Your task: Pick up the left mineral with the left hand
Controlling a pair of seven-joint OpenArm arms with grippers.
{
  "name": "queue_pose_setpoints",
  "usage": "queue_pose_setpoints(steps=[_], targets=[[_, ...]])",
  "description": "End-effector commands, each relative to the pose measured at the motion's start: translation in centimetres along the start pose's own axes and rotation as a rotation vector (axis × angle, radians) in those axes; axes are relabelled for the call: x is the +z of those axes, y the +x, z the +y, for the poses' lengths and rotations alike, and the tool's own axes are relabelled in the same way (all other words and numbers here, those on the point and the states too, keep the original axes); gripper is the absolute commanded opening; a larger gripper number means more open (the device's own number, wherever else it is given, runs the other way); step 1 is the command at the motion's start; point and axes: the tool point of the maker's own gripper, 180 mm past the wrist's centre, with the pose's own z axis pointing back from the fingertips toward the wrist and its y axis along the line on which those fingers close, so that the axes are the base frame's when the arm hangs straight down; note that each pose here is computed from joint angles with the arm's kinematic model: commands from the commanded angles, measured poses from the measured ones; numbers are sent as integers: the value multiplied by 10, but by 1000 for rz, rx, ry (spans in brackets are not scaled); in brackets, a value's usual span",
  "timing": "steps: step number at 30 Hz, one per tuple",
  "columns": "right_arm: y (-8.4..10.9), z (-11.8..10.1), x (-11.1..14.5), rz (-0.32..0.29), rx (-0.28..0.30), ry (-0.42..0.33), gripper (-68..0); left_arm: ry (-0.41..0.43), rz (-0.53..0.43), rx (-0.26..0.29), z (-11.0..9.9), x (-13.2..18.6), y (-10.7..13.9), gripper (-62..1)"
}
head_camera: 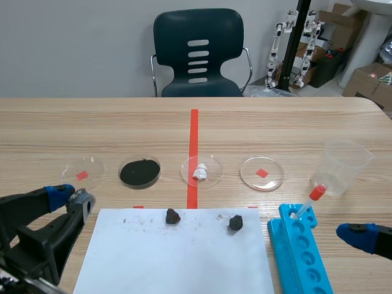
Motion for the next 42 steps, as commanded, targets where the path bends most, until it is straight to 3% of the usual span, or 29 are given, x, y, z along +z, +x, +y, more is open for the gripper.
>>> queue_pose_setpoints(steps=[1, 6, 42], targets=[[12, 0, -2, -41, 0, 2, 4, -9, -30, -20, -5, 0, 9, -524], [12, 0, -2, -41, 0, 2, 4, -87, -59, -136, -29, 17, 15, -524], [12, 0, -2, -41, 0, 2, 4, -105, -46, -129, -33, 19, 13, -524]])
